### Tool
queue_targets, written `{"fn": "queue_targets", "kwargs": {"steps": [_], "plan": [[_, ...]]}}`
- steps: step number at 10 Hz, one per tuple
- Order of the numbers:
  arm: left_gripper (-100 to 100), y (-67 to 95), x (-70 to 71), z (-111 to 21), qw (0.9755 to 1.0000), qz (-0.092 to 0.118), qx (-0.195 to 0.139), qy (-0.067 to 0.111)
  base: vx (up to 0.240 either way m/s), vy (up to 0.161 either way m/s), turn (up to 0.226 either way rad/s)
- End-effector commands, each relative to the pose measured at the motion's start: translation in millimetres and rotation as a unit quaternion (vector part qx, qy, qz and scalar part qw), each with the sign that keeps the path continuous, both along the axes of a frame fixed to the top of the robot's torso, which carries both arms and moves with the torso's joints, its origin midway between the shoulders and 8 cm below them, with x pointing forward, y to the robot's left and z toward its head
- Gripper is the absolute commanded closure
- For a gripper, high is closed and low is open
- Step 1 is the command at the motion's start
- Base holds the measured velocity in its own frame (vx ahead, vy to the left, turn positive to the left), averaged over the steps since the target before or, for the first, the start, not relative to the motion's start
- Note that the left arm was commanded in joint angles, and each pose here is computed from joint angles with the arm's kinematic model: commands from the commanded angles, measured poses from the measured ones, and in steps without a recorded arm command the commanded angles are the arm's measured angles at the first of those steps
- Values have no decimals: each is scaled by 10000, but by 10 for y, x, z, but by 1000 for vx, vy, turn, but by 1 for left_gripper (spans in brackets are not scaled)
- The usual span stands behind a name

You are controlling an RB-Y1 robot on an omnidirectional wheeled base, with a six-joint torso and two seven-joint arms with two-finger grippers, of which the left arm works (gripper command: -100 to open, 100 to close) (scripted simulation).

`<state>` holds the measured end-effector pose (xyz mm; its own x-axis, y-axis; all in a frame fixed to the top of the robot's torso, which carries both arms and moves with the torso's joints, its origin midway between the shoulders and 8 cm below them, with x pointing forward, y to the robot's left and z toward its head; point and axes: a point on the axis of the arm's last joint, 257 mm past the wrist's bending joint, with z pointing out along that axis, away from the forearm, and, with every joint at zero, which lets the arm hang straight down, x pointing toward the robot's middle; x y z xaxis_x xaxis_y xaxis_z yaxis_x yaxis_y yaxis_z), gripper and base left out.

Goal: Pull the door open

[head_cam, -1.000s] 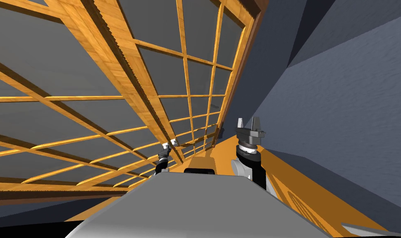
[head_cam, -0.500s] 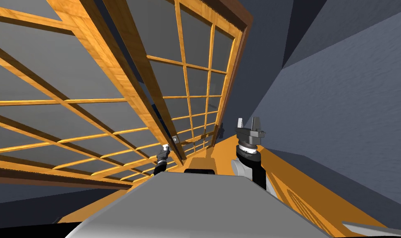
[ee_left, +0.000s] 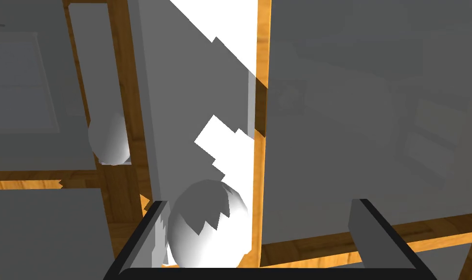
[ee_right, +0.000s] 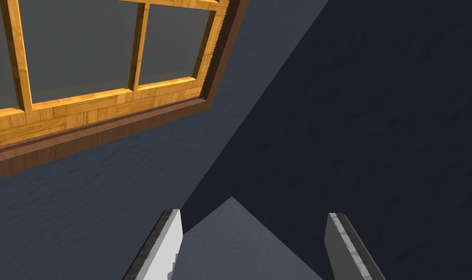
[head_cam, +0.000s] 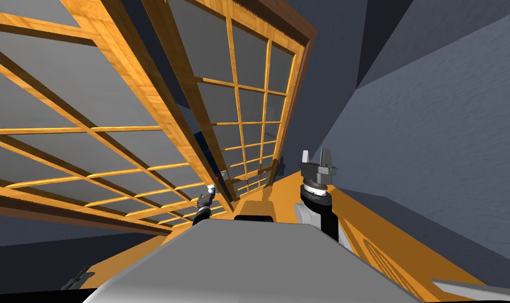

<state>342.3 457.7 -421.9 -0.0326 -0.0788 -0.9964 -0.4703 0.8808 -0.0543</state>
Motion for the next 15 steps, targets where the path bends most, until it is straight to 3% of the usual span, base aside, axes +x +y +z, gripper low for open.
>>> {"fn": "queue_targets", "kwargs": {"steps": [1, 2, 3, 5, 6, 8, 9, 13, 15], "plan": [[100, 185, -160, -105, 9998, 166, -38, 130, -86, -31, -1], [100, 180, -170, -124, 9997, 168, -51, 150, -40, -27, 19], [100, 250, -294, -180, 9993, 261, -191, 162, -100, -33, 40], [100, 250, -294, -180, 9993, 261, -191, 162, -74, -20, 15], [100, 319, -421, -233, 9987, 356, -328, 172, -105, 18, 54], [100, 319, -421, -233, 9987, 356, -328, 172, -85, -30, 8], [100, 360, -495, -261, 9981, 416, -436, 158, -72, -23, 21], [100, 360, -495, -261, 9981, 416, -436, 158, -24, -6, 11], [100, 429, -614, -303, 9962, 526, -697, 75, -60, -5, 7]]}}
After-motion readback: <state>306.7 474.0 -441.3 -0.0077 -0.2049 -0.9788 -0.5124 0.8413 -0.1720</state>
